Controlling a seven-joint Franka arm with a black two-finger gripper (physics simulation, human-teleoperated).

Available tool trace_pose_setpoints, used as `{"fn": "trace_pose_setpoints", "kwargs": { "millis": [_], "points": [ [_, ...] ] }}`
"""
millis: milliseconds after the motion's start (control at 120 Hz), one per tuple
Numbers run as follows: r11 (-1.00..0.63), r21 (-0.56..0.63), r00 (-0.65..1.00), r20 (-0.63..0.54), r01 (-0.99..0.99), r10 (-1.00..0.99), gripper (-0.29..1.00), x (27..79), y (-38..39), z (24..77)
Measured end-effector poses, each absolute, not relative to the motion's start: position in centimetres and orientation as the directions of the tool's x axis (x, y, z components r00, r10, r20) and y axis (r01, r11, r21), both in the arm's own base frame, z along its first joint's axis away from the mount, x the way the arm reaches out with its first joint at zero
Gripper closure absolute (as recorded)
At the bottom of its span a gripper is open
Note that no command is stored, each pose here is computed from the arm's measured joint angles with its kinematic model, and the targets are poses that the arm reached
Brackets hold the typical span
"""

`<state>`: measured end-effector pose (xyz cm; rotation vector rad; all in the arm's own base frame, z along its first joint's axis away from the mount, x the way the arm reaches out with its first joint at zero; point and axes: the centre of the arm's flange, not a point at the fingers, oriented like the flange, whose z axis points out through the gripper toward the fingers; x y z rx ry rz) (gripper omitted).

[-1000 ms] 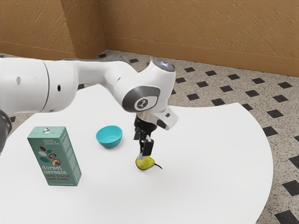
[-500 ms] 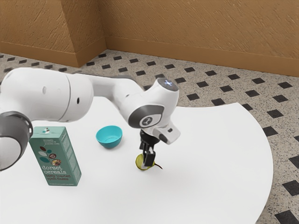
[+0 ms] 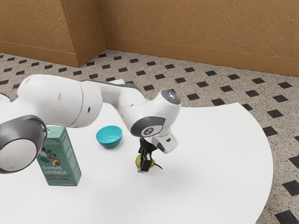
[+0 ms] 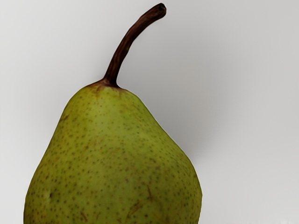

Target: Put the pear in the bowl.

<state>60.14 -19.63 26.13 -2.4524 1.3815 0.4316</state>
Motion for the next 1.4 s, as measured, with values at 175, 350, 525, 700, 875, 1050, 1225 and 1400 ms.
{"fn": "trace_pose_setpoints", "kwargs": {
  "millis": [175, 350, 525, 700, 875, 1050, 1225, 1400],
  "points": [
    [-0.469, -0.108, 0.468, -0.413, -0.877, -0.781, 0.00, 60.8, -19.8, 25.0],
    [-0.451, -0.101, 0.448, -0.427, -0.887, -0.786, 0.00, 61.3, -20.0, 23.9],
    [-0.442, -0.094, 0.436, -0.432, -0.892, -0.789, 0.08, 61.3, -20.0, 23.5],
    [-0.436, -0.090, 0.429, -0.434, -0.896, -0.792, 0.26, 61.3, -20.0, 23.4],
    [-0.430, -0.090, 0.423, -0.439, -0.899, -0.793, 0.32, 61.3, -19.9, 23.1],
    [-0.427, -0.096, 0.423, -0.435, -0.899, -0.794, 0.37, 61.3, -20.0, 23.6],
    [-0.428, -0.117, 0.435, -0.420, -0.896, -0.797, 0.47, 61.5, -20.0, 25.7],
    [-0.457, -0.159, 0.481, -0.387, -0.875, -0.787, 0.52, 62.4, -17.9, 29.6]
  ]
}}
